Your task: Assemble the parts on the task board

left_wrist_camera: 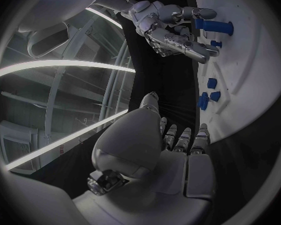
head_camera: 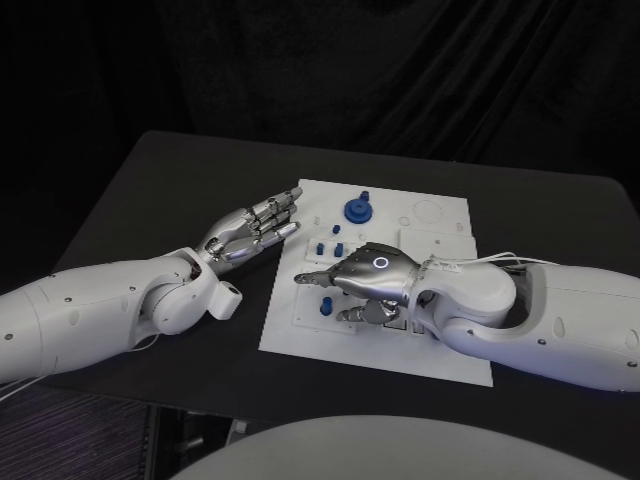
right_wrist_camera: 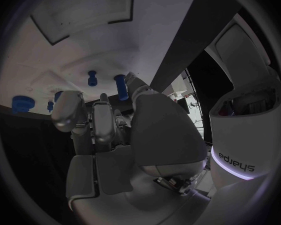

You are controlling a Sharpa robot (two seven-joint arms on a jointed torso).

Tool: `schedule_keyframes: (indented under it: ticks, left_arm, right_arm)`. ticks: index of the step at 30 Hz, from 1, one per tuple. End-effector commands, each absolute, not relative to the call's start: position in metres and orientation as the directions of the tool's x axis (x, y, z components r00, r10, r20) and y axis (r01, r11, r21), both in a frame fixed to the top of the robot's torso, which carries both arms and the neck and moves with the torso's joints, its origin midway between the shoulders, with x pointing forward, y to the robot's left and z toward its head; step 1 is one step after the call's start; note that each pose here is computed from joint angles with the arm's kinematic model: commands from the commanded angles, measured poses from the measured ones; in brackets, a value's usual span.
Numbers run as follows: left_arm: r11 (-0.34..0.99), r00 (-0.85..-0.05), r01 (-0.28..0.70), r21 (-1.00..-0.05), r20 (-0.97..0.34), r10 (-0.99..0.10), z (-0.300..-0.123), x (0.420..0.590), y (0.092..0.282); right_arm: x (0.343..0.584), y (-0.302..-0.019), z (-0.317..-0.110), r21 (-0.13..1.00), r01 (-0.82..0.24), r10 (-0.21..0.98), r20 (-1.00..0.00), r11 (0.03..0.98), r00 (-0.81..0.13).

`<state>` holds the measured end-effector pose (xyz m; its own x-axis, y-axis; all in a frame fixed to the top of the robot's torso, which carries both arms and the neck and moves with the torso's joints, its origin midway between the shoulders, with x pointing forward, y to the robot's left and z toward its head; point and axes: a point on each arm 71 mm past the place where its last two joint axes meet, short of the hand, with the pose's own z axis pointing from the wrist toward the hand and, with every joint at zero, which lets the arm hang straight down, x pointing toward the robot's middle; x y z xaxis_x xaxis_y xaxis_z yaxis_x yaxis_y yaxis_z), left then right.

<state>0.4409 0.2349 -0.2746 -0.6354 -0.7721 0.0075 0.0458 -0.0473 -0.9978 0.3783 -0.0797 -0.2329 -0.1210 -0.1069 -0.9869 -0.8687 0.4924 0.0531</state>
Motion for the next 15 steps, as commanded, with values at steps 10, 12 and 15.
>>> schedule_keyframes:
  ticks: [10,12,15]
  left_arm:
    - [-0.061,-0.624,0.063,-0.996,0.009,-0.781,-0.274,0.439,0.238]
    - [-0.052,-0.611,0.072,-0.996,-0.002,-0.791,-0.273,0.439,0.239]
    - [-0.038,-0.590,0.085,-0.996,-0.020,-0.807,-0.273,0.440,0.242]
  right_arm:
    - [0.390,-0.135,-0.165,0.162,-0.802,0.198,-0.979,0.575,-0.056]
    - [0.393,-0.151,-0.157,0.176,-0.772,0.202,-0.977,0.611,-0.063]
    - [0.397,-0.180,-0.152,0.214,-0.692,0.190,-0.975,0.689,-0.113]
